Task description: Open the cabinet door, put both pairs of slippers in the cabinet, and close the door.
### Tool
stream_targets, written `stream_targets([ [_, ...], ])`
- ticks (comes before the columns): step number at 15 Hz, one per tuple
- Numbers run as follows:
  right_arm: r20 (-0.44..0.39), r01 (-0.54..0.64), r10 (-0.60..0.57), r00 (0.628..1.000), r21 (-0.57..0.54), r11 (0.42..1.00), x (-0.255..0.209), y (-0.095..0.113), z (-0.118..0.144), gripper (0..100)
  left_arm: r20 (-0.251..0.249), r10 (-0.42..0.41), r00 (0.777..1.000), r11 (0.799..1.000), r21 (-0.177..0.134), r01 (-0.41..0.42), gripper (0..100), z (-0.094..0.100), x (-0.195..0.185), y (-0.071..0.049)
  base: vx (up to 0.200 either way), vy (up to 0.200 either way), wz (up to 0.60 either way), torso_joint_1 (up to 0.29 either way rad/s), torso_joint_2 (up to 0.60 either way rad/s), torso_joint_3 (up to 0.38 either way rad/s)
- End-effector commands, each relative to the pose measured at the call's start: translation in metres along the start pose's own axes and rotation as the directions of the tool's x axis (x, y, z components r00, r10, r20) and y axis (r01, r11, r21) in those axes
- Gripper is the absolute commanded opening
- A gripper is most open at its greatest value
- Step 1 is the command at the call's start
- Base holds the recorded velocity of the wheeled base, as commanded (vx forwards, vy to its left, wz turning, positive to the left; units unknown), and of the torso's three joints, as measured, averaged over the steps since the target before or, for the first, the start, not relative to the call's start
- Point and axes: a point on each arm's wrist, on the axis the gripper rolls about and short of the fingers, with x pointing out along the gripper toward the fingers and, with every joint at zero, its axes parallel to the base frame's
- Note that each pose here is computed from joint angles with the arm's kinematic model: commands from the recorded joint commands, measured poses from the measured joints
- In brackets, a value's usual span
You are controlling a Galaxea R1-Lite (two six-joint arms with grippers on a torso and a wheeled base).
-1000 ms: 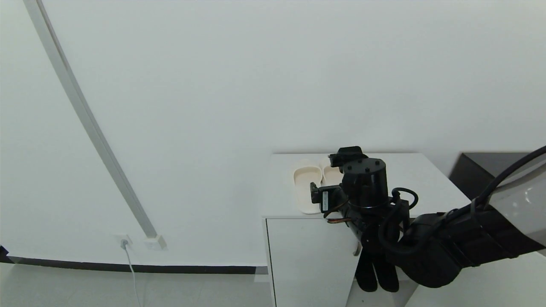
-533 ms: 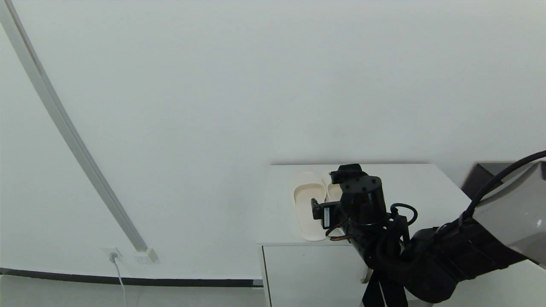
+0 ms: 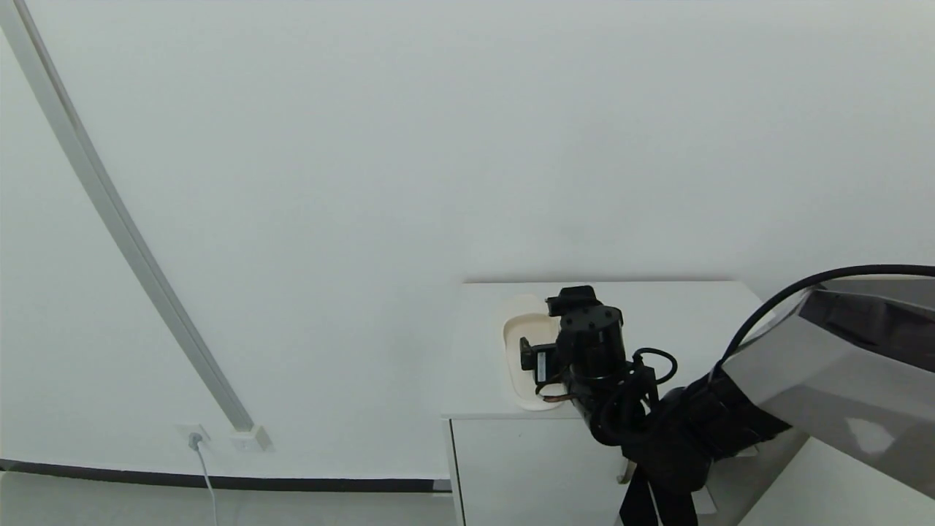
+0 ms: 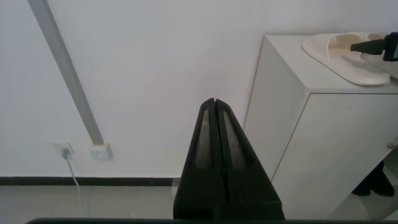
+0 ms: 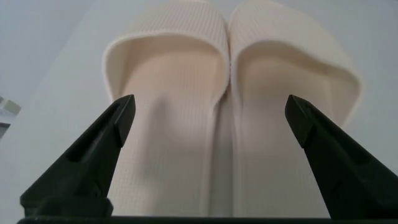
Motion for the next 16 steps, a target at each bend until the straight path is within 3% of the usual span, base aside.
stream_targets([
  [1, -0.009, 0.023, -0.023, 1.0, -0.001, 1.0, 0.022, -0.001, -0.011, 100, -0.001, 0.001, 1.0, 1.0, 0.0, -0.001, 0, 0.0, 0.0, 0.0, 0.0, 0.0, 0.0, 0.0, 0.0, 0.0],
  [10, 0.007, 0.041, -0.041, 0.999, 0.017, 0.999, 0.057, -0.014, -0.004, 100, -0.001, 0.001, 1.0, 1.0, 0.0, -0.001, 0, 0.0, 0.0, 0.0, 0.0, 0.0, 0.0, 0.0, 0.0, 0.0],
  [11, 0.007, 0.041, -0.041, 0.999, 0.017, 0.999, 0.057, -0.014, -0.004, 0, -0.001, 0.001, 1.0, 1.0, 0.0, -0.001, 0, 0.0, 0.0, 0.0, 0.0, 0.0, 0.0, 0.0, 0.0, 0.0],
  [16, 0.009, 0.042, -0.042, 0.999, 0.018, 0.999, 0.057, -0.014, -0.004, 0, -0.001, 0.001, 1.0, 1.0, -0.002, -0.001, 0, 0.0, 0.0, 0.0, 0.0, 0.0, 0.0, 0.0, 0.0, 0.0],
])
